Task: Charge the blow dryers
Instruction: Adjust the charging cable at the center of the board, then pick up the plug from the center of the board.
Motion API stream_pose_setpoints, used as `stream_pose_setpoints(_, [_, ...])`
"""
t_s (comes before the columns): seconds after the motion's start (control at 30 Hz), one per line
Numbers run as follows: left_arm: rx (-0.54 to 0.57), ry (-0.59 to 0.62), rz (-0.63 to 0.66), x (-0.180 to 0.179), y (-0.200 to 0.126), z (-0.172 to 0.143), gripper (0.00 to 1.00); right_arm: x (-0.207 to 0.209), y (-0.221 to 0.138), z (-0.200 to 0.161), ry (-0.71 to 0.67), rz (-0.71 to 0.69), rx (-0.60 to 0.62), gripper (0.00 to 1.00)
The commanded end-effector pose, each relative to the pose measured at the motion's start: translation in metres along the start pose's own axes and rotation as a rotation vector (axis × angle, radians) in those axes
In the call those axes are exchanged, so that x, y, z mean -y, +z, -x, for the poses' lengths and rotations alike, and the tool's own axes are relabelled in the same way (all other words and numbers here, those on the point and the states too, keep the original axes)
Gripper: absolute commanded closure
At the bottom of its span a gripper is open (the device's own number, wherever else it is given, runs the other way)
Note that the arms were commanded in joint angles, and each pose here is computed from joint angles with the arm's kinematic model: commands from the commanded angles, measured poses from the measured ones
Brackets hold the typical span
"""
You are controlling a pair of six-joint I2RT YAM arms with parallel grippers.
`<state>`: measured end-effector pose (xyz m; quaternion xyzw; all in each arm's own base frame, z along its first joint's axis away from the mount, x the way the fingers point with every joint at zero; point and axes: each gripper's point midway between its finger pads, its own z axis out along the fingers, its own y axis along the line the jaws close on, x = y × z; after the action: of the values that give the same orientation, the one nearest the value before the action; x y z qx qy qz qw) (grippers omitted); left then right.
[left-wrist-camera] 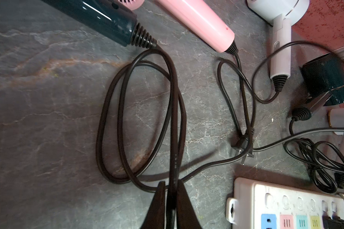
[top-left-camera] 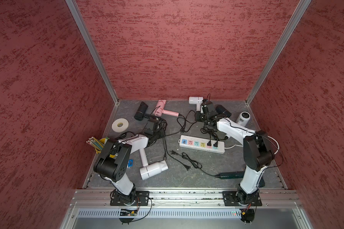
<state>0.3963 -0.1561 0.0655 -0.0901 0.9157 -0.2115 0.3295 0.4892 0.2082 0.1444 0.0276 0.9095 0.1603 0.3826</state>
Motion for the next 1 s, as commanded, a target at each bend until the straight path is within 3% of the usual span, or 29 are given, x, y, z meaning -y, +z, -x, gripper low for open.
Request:
stream_pose_setpoints(0.0, [0.026,-0.008,0.009,-0.003,-0.008,0.005,0.76,0.010,-0.004,0.007,-0.023,-0.080,-0.015,0.54])
stream_pose_setpoints(0.07, [0.027,-0.015,0.004,-0.003,-0.008,0.006,0.59,0.012,-0.013,0.013,-0.019,-0.105,-0.003,0.44])
stream_pose_setpoints(0.13, [0.033,-0.017,-0.003,-0.001,-0.011,0.007,0.48,0.011,-0.025,0.019,-0.025,-0.125,0.017,0.40])
stream_pose_setpoints(0.27, [0.067,-0.014,-0.024,0.003,-0.021,0.012,0.27,-0.015,-0.044,0.018,-0.058,-0.085,0.025,0.38])
stream_pose_setpoints(0.4, [0.105,-0.011,-0.036,0.006,-0.031,0.017,0.11,-0.052,-0.036,-0.006,-0.090,0.006,-0.057,0.42])
stream_pose_setpoints(0.7, [0.162,-0.008,-0.052,0.008,-0.045,0.022,0.04,-0.090,0.012,-0.071,-0.158,0.071,-0.242,0.63])
stream_pose_setpoints(0.97, [0.165,-0.007,-0.058,0.009,-0.047,0.023,0.04,-0.081,0.041,-0.097,-0.175,0.008,-0.310,0.74])
